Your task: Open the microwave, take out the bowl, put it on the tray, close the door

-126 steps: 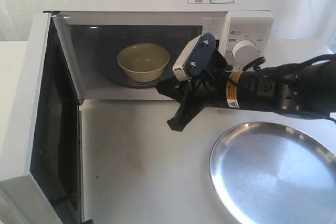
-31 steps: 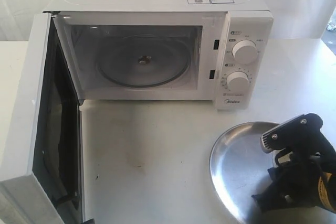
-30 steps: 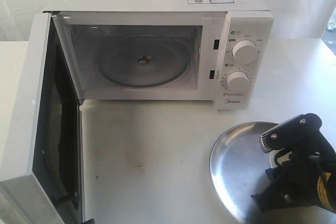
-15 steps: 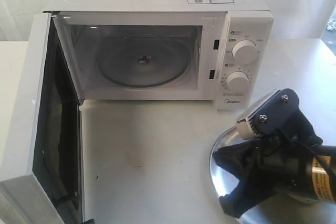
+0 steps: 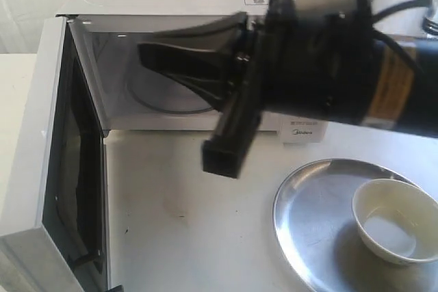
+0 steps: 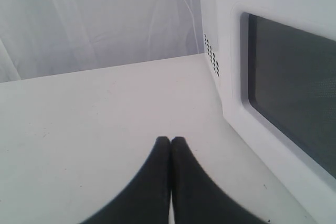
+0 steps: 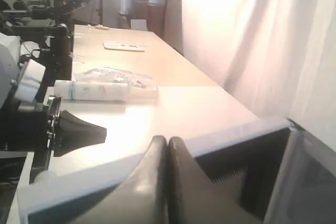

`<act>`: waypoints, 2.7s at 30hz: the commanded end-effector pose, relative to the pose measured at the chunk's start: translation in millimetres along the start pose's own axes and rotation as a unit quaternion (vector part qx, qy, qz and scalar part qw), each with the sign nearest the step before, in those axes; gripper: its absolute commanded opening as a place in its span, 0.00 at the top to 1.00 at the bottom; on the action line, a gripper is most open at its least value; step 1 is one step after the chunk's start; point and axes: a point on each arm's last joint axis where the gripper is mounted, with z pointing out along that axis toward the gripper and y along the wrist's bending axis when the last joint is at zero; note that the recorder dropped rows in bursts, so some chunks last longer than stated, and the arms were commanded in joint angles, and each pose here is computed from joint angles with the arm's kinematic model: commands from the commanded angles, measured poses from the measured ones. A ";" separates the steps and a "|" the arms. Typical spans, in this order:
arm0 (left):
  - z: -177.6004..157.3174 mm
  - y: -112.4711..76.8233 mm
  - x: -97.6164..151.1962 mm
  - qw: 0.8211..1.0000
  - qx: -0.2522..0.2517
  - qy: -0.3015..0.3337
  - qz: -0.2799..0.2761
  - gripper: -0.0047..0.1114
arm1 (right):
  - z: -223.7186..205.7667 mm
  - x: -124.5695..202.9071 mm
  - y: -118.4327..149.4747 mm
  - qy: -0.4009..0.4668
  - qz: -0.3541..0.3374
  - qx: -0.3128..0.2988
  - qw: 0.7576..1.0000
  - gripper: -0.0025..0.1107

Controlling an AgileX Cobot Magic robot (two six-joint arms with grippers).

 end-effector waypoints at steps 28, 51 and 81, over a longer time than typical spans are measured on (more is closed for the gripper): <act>-0.3 -0.3 -1.0 1.000 0.003 -0.002 -0.008 0.96 | 192.8 53.9 -2.9 0.333 -0.222 0.202 0.894 0.98; -0.3 -0.3 -1.0 1.000 0.003 -0.002 -0.008 0.96 | 109.2 -27.0 -18.9 0.228 -0.125 0.262 0.929 0.98; -0.3 -0.3 -1.0 1.000 0.003 -0.002 -0.008 0.96 | -86.8 10.1 40.6 0.091 0.049 0.234 0.967 0.98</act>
